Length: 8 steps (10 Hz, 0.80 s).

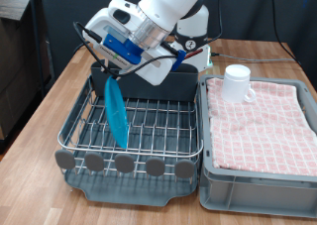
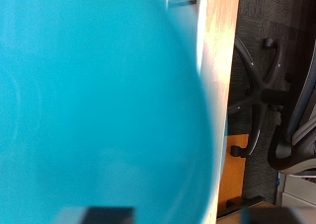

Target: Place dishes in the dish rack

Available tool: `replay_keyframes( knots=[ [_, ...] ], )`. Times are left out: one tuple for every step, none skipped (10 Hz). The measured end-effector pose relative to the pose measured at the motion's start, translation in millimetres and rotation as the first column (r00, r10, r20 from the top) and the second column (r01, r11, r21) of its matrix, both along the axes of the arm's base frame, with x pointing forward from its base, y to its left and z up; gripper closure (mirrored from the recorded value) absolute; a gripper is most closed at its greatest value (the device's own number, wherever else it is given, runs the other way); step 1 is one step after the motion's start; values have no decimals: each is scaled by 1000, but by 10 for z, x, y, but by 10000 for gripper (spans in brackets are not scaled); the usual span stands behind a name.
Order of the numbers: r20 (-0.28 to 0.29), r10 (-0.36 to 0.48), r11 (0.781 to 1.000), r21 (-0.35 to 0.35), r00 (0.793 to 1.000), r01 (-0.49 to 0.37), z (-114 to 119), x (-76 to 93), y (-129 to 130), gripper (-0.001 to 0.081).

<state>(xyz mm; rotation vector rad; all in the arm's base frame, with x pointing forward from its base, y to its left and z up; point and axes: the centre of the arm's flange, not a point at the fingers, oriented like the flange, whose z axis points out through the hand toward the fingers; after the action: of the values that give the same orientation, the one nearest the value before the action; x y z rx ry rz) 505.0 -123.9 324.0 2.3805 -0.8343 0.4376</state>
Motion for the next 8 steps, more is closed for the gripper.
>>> replay_keyframes(
  knots=[
    [7,-3,1000,11,1000,3,4,6,4,482],
    [16,-4,999,33,1000,4,14,18,11,482],
    [27,-1,998,68,1000,-1,32,37,15,320],
    [55,7,993,121,998,-13,66,70,17,160],
    [69,5,986,167,998,-17,98,89,-3,160],
    [69,-2,978,210,998,-13,136,98,-21,32],
    [72,-8,970,243,997,-10,187,110,-31,32],
    [76,-23,958,287,997,0,243,116,-43,10]
  ],
)
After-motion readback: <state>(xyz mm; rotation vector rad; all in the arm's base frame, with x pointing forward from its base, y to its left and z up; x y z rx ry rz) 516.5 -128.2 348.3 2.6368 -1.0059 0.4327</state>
